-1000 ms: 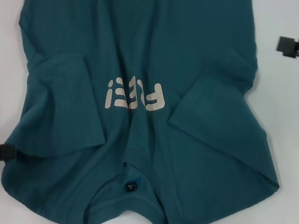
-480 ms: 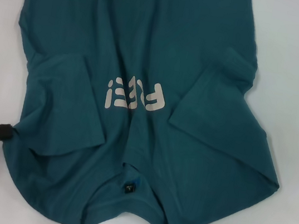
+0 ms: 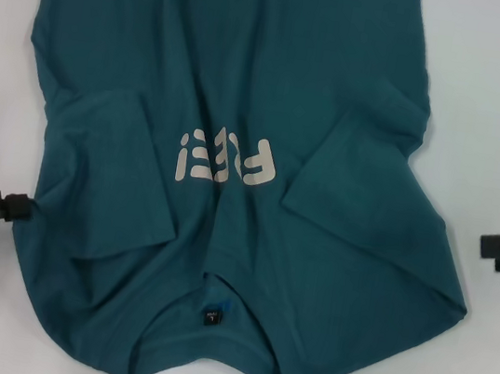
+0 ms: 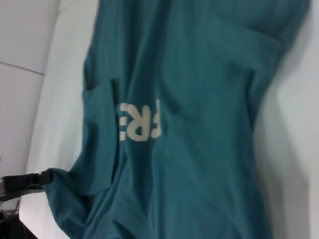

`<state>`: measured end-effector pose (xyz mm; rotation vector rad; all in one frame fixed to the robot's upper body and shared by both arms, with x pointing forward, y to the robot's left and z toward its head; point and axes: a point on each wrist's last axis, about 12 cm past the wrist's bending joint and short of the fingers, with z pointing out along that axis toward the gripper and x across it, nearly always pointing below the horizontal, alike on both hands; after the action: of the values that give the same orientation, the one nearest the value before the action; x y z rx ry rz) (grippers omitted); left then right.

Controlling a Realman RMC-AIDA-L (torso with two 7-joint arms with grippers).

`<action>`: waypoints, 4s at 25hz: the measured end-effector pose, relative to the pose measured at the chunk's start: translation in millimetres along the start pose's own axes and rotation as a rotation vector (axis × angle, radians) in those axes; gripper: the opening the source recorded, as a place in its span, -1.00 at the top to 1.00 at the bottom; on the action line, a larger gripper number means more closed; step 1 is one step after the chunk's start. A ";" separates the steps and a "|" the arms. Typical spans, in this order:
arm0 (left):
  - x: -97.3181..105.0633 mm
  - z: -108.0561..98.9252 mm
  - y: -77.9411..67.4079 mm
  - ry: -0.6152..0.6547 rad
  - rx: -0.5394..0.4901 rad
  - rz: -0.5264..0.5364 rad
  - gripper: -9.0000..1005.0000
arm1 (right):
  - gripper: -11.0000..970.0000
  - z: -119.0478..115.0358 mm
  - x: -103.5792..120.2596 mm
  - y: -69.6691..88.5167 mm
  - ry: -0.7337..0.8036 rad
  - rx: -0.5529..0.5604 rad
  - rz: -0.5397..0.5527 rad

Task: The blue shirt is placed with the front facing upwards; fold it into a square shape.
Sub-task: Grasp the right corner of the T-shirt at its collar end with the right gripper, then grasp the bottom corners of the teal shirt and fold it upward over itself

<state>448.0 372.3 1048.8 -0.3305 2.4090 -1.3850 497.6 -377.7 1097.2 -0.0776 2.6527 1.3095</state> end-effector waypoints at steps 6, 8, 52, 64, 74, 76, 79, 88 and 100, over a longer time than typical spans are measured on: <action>-7.1 3.1 -3.7 -0.002 0.001 0.016 0.91 | -0.28 17.2 9.1 -7.0 0.030 -0.009 0.055; -10.0 5.2 -4.7 -0.003 -0.005 0.023 0.91 | -0.27 21.1 10.8 -7.2 0.041 -0.006 0.064; -16.9 9.7 -5.9 -0.019 -0.017 0.032 0.91 | 0.20 59.0 -2.3 7.0 0.138 0.032 0.004; -14.2 5.9 -4.4 0.031 -0.039 0.022 0.91 | 0.76 49.7 -4.7 5.3 0.205 0.102 0.000; -4.3 -18.9 4.9 0.131 -0.123 -0.012 0.91 | 0.95 32.4 -7.2 6.2 0.235 0.167 0.001; -3.9 -22.9 6.5 0.136 -0.151 -0.019 0.91 | 0.95 31.6 -6.7 5.4 0.244 0.177 0.005; -3.7 -28.5 7.8 0.130 -0.180 -0.024 0.91 | 0.95 30.1 -4.3 2.8 0.268 0.204 0.014; 0.4 -46.0 5.0 0.129 -0.208 -0.016 0.91 | 0.95 25.8 0.9 -1.4 0.292 0.228 0.039; 11.0 -56.3 4.5 0.124 -0.206 -0.021 0.88 | 0.95 21.8 3.1 0.1 0.320 0.225 0.042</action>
<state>415.1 414.9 1069.2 -0.3311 2.6648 -1.1997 497.5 -360.3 1083.7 -0.2190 3.0684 1.0785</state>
